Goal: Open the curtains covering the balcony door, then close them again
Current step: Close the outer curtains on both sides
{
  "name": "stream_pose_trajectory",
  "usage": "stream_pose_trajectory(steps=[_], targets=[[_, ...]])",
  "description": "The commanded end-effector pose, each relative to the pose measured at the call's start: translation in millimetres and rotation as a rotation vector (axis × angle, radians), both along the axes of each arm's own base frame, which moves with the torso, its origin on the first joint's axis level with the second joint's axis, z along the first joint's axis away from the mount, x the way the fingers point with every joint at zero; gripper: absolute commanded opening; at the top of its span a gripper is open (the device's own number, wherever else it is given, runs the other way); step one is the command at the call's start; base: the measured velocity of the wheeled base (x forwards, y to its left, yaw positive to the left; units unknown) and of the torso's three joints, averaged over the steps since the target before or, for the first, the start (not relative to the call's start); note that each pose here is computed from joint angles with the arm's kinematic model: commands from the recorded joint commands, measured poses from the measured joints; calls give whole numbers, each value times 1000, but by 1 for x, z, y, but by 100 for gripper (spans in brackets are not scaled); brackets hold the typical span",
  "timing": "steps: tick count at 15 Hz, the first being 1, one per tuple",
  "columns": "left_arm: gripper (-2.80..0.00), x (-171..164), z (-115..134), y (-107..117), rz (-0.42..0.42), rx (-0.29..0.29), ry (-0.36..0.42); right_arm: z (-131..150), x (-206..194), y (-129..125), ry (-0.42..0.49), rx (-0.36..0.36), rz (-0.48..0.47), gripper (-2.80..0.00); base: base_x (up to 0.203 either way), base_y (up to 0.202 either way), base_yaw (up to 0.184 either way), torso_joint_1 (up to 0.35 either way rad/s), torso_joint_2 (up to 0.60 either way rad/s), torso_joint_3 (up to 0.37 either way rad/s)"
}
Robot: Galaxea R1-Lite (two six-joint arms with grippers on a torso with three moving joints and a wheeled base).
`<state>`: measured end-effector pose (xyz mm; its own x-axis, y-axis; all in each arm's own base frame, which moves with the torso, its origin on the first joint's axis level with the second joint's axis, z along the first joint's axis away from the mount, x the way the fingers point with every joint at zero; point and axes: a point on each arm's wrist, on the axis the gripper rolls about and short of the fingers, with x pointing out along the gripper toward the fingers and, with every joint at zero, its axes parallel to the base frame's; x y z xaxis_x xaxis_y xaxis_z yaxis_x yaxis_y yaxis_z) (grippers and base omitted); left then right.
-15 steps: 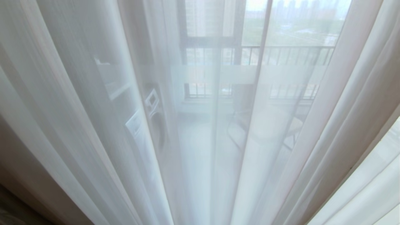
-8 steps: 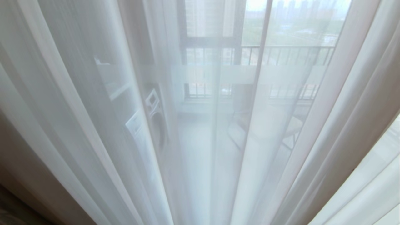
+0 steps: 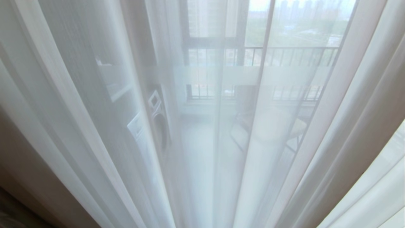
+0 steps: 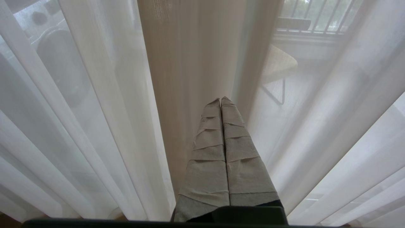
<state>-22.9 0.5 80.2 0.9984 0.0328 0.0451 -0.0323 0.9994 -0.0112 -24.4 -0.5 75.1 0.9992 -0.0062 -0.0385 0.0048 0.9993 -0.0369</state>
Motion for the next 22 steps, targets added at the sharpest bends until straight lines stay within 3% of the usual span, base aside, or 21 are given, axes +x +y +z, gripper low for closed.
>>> stream_pose_trajectory(steps=[1,22], targets=[[-280,0,0,0,0,0,-1,0,0,0,0,0,0,-280,0,0,0,0,0,0],[-280,0,0,0,1,1,-1,0,0,0,-2,0,-1,-280,0,0,0,0,0,0]])
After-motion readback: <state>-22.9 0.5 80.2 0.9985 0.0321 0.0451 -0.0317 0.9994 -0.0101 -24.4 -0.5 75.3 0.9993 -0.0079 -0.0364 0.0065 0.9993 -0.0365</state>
